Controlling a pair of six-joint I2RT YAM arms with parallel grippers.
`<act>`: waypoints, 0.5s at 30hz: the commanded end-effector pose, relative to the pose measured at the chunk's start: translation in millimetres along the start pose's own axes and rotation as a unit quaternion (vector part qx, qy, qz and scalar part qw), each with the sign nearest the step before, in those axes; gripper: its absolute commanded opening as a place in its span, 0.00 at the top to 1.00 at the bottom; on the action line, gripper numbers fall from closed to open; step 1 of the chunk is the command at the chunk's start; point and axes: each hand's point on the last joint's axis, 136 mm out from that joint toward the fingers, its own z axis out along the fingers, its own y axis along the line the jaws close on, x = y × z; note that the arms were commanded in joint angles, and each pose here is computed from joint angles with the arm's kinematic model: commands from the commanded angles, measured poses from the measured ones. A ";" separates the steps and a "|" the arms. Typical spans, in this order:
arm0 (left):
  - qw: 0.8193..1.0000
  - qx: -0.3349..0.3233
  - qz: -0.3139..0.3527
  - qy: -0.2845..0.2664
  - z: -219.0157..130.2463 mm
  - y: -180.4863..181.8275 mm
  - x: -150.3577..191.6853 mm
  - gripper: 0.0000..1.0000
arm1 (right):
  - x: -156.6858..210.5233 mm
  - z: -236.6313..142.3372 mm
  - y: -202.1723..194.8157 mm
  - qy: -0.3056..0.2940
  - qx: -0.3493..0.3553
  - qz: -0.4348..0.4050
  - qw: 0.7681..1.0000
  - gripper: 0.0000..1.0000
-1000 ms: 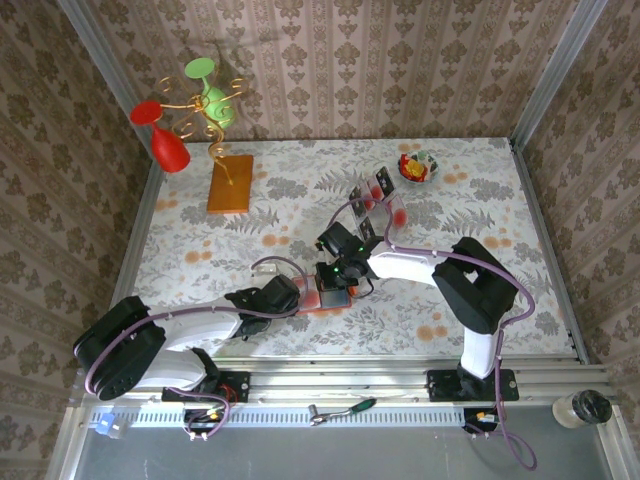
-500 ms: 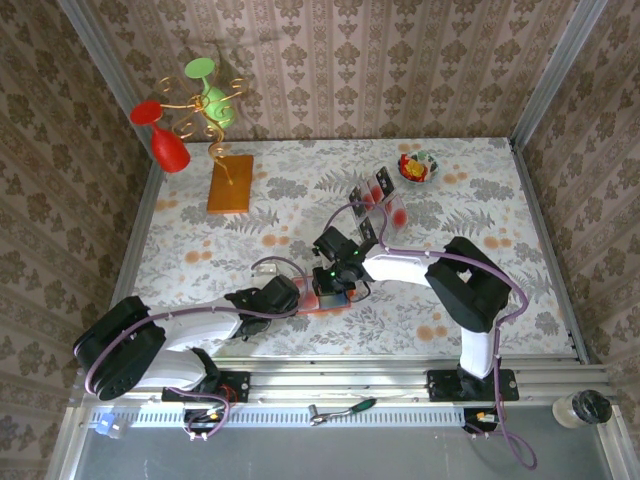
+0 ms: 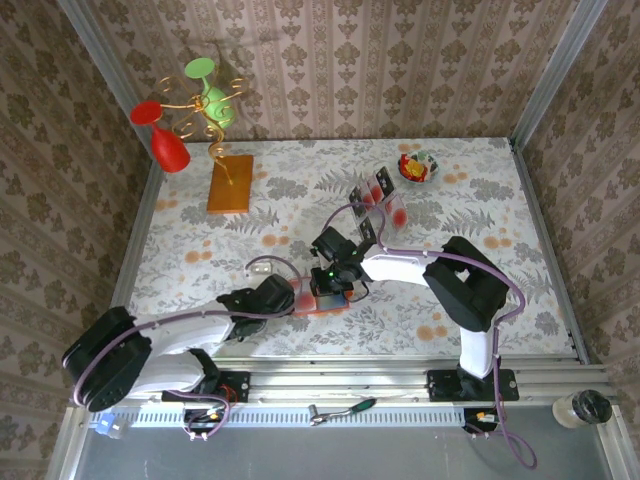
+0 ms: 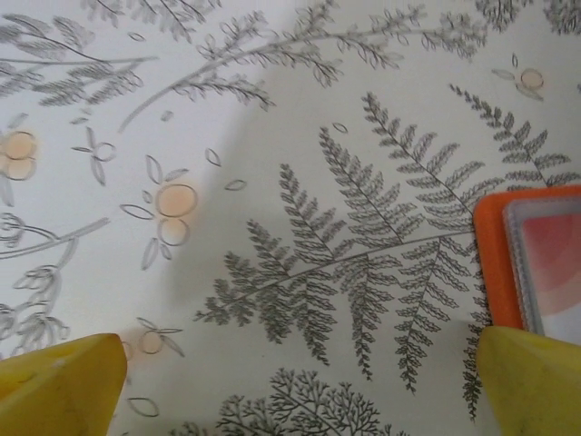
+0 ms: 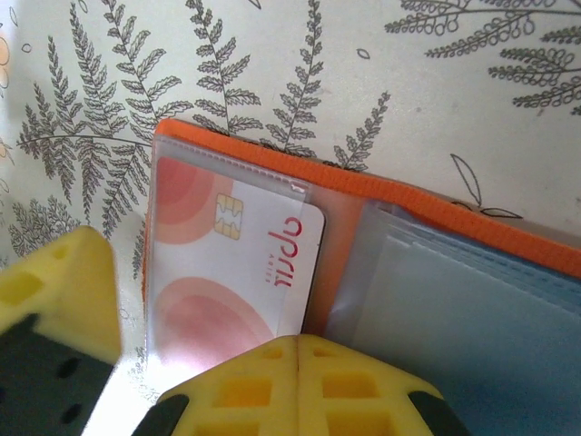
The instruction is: Put the credit cards into the card holder
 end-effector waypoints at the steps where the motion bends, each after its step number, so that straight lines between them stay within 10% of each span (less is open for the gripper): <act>1: 1.000 -0.021 -0.020 0.003 -3.9 20.1 2.5 0.00 | -3.7 -7.1 10.7 -0.003 -0.008 -0.003 1.000 0.97; 15: 1.000 -0.018 -0.021 0.015 0.1 22.2 5.7 0.00 | -7.5 -19.9 11.0 -0.016 0.005 -0.023 1.000 0.97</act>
